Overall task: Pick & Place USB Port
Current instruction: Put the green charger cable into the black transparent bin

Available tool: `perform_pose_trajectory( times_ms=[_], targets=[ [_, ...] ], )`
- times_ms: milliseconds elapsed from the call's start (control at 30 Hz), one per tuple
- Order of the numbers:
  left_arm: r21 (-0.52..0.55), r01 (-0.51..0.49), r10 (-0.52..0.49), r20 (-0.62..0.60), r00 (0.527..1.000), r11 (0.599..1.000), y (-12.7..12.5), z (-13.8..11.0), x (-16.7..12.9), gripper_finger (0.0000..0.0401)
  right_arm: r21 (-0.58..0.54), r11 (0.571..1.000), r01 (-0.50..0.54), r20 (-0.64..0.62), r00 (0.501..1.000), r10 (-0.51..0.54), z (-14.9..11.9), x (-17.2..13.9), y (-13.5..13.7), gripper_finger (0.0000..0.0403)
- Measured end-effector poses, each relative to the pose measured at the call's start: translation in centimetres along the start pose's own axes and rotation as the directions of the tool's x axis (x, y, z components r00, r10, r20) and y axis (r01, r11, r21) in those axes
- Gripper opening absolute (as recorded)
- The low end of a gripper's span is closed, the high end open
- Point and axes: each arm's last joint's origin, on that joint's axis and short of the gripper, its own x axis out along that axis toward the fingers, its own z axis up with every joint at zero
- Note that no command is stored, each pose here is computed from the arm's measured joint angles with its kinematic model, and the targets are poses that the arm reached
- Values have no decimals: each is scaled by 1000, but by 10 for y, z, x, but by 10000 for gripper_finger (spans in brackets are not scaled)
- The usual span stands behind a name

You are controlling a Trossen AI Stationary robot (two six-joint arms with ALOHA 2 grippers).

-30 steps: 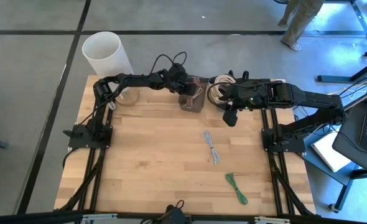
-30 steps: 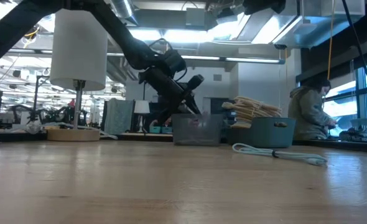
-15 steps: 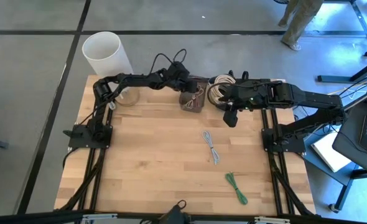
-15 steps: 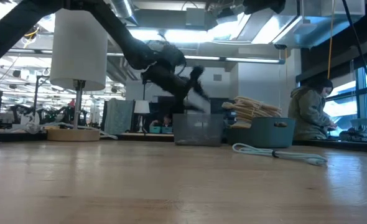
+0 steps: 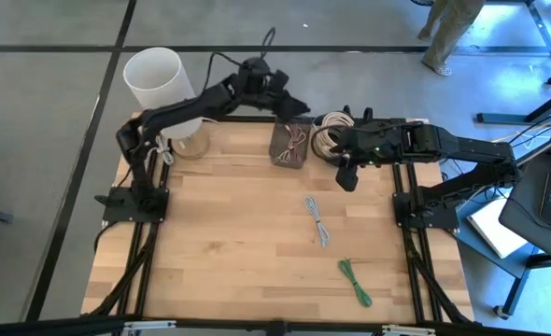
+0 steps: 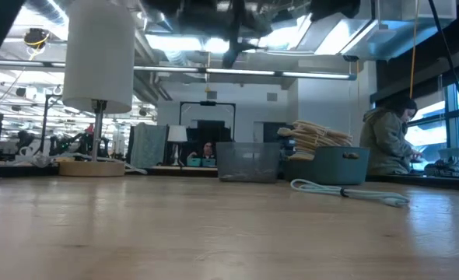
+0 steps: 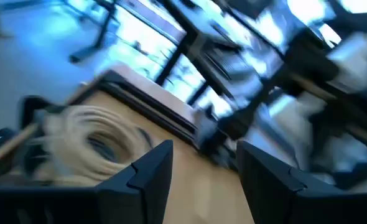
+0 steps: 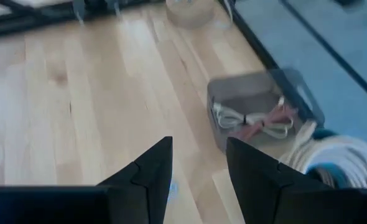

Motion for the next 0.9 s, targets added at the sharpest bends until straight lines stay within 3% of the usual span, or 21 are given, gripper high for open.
perform_pose_trajectory(
  times_ms=[100,233,367,500,667,800,900],
  targets=[
    [91,50,-41,-100,994,995,-44,-6,-9,171,14,1000,-10,-68,998,11,-6,0,-1,155],
    [180,134,-82,-271,959,975,-97,-31,-23,171,57,998,-23,-179,983,33,-16,-1,-2,155],
    [264,84,34,-411,911,961,-133,-59,-45,171,146,987,-65,-342,933,112,-30,-5,-2,155],
    [399,-66,256,-444,859,915,-154,-77,-72,171,221,972,-81,-492,851,183,-44,-12,2,156],
    [506,-216,444,-390,807,835,-167,-85,-97,171,284,943,-174,-549,776,309,-66,3,29,156],
    [521,-254,474,-348,809,815,-171,-83,-108,171,389,864,-321,-571,652,499,-106,34,66,156],
    [531,-266,483,-326,812,805,-172,-81,-113,171,449,849,-278,-635,569,522,-150,50,83,156]
  ],
)
